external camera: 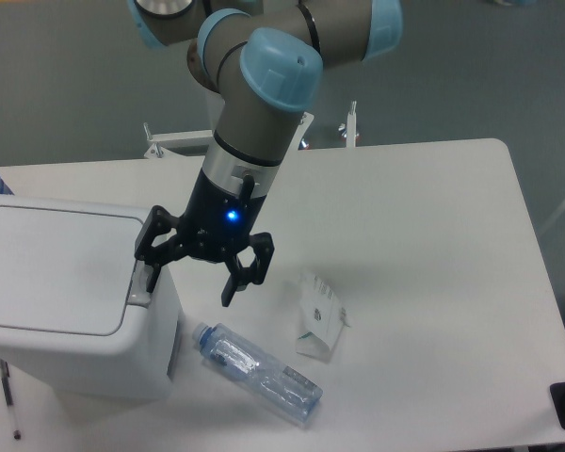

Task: Open the trash can
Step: 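Lift the gripper upward to swing the trash can lid open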

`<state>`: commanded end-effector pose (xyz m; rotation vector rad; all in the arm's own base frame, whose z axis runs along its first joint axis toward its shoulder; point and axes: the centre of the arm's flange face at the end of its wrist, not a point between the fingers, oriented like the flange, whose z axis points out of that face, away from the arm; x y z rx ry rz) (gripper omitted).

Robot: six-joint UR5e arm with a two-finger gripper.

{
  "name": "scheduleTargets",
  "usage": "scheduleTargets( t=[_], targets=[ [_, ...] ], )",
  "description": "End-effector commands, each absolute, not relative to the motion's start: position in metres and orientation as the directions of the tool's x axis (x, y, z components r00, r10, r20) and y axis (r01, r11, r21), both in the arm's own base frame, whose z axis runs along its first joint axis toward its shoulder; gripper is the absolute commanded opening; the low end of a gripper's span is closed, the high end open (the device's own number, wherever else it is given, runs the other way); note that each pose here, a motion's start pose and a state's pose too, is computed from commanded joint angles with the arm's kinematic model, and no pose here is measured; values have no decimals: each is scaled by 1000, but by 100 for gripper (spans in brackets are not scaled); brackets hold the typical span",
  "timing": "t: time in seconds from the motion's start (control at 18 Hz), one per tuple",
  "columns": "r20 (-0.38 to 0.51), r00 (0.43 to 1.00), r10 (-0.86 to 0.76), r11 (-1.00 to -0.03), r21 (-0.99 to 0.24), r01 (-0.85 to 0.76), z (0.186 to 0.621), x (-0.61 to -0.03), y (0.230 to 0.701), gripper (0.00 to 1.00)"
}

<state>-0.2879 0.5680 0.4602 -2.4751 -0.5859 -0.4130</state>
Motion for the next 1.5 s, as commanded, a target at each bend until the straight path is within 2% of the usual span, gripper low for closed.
scheduleTargets(
  t=[1.11,1.5],
  targets=[
    [407,854,323,-748,-443,494,459,-290,568,100],
    [379,840,389,-675,-504,540,484,-359,533,100]
  ],
)
